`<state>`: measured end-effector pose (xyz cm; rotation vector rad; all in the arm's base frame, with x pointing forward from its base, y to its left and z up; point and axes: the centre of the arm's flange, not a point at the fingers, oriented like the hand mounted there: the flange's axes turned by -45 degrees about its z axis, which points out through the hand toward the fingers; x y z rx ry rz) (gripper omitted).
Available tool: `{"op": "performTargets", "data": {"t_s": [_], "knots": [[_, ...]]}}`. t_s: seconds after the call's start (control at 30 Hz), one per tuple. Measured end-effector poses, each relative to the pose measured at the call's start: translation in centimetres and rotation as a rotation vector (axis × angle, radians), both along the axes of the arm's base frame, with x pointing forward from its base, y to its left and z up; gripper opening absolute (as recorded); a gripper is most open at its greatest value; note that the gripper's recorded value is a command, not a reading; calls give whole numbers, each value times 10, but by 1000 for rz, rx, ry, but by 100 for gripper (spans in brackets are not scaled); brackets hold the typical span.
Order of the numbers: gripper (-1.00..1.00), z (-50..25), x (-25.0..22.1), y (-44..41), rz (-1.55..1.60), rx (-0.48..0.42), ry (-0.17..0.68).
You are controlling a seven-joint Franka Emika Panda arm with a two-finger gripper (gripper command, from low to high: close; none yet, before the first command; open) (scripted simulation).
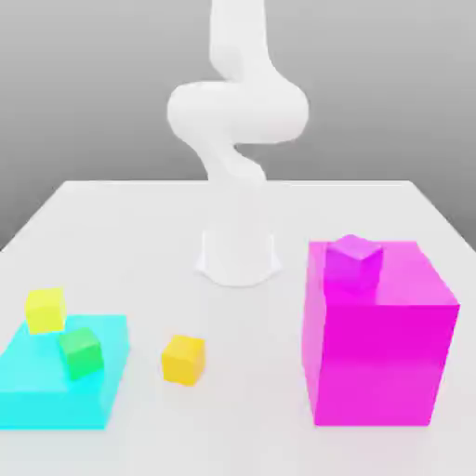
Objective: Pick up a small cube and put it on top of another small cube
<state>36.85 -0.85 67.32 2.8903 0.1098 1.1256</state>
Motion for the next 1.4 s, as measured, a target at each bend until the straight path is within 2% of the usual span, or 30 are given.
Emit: {"op": "performTargets", "data": {"t_s": [0.3,0.63,1.03,1.33,1.37,1.4], "knots": [[0,-145,48,-31,259,-223,213],[0,-301,40,-59,601,-380,434],[0,-458,-41,-75,1078,-442,634],[0,-532,-56,-76,1152,-442,655],[-100,-539,-57,-76,1152,-441,656],[-100,-539,-57,-76,1152,-441,656]]}}
